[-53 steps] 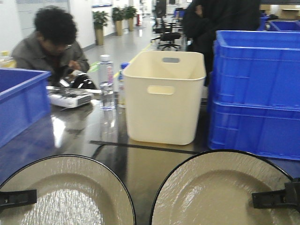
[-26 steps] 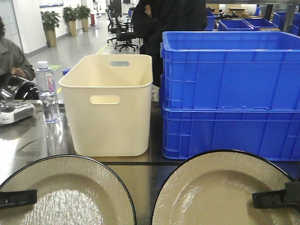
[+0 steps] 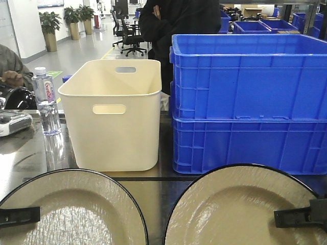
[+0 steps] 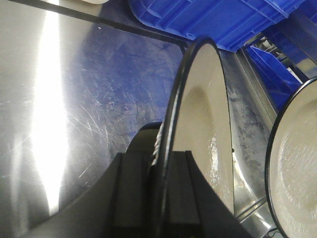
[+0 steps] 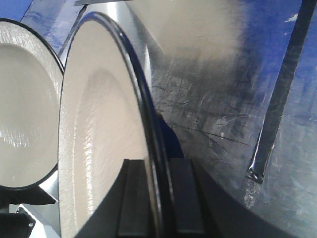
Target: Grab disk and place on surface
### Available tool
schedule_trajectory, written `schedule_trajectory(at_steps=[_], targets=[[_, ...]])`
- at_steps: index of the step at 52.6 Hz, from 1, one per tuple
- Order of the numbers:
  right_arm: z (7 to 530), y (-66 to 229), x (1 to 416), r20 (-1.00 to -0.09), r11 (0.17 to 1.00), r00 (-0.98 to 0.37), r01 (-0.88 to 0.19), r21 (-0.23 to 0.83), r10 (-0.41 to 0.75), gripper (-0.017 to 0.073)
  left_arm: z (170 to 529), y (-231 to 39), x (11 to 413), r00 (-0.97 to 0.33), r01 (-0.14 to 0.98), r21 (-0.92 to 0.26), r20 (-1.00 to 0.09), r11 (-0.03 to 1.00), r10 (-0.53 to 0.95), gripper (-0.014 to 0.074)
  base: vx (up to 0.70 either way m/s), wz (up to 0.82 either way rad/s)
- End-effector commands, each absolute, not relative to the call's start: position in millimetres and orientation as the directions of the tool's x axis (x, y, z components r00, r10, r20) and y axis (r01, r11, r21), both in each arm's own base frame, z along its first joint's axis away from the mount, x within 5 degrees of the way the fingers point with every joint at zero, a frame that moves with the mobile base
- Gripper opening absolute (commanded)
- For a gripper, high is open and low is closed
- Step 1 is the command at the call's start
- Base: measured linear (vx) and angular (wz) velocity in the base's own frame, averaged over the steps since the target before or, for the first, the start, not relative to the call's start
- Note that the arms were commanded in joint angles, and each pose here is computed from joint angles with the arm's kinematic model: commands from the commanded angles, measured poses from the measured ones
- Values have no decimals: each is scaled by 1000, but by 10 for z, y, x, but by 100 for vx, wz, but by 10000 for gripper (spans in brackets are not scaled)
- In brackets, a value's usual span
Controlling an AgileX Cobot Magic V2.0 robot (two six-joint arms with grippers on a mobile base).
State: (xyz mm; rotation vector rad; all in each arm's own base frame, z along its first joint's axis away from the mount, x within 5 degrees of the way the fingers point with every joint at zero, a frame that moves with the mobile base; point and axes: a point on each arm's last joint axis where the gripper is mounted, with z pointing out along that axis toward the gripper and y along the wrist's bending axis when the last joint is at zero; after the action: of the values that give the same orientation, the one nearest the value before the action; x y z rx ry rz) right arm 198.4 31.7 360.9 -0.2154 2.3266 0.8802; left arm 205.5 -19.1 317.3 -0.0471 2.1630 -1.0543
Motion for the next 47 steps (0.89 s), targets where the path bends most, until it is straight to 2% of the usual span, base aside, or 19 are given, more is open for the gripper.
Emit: schedule_trajectory(at_steps=[1, 38, 47], targets=[[3812, 366, 1975, -663, 714, -735, -387, 583, 143, -9, 3402, -246, 2043, -695, 313, -753, -597, 579, -401, -5, 0, 0], [3825, 348, 2007, -682, 728, -712, -378, 572, 167, -9, 3449, -244, 2063, -674, 312, -779, -585, 543, -452, -5, 0, 0], [3895, 329, 2072, -707, 718, -657, -357, 598, 263, -9, 3461, -197, 2120, -629, 285, -780, -591, 557, -505, -5, 0, 0]])
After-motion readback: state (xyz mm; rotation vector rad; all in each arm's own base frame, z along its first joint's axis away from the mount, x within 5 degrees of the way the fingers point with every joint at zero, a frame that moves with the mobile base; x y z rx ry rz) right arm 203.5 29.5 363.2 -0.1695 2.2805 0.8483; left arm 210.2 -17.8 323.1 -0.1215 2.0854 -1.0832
